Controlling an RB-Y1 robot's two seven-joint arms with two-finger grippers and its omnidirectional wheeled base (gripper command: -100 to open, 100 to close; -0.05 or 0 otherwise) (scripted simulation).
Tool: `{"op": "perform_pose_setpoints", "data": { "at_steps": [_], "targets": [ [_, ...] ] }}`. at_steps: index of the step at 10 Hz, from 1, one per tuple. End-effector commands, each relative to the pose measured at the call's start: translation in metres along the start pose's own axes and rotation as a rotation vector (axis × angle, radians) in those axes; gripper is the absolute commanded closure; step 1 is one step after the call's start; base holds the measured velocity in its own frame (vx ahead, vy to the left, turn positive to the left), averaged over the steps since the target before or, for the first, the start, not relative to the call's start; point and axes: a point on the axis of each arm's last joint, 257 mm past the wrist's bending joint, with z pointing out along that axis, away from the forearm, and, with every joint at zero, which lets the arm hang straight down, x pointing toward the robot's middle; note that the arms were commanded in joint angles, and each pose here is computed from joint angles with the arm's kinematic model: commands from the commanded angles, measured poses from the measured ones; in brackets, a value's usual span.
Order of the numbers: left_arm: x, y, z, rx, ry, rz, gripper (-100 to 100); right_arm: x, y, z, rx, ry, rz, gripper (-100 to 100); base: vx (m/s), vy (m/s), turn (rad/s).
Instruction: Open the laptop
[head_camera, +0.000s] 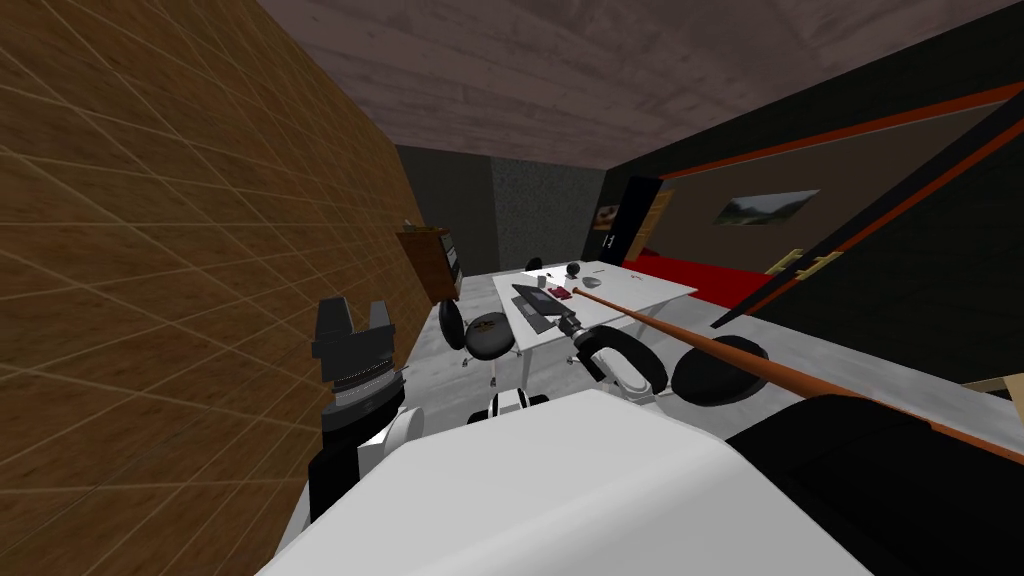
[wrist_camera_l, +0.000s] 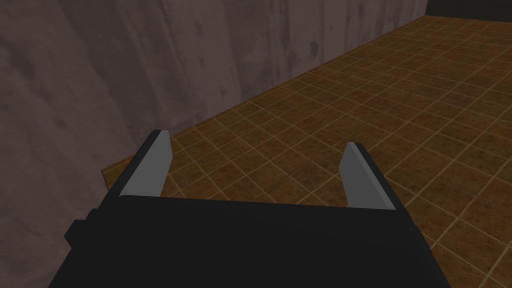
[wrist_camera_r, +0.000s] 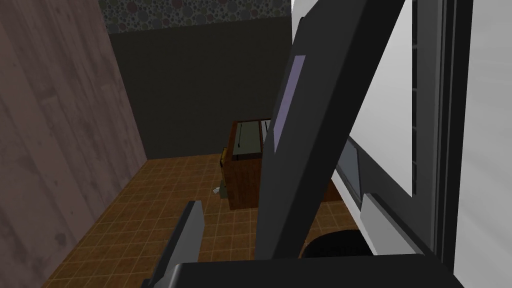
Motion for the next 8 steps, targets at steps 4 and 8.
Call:
{"op": "perform_pose_setpoints", "data": {
  "at_steps": [4, 8],
  "targets": [
    [0.0, 0.0, 0.0, 0.0, 0.0, 0.0, 0, 0.032, -0.025, -0.008, 0.0, -0.015, 0.007, -100, 0.018, 0.062, -0.027],
    [0.0, 0.0, 0.0, 0.0, 0.0, 0.0, 0, 0.052, -0.051, -0.013, -0.001, -0.035, 0.008, -100, 0.023, 0.086, -0.038]
  ]
}}
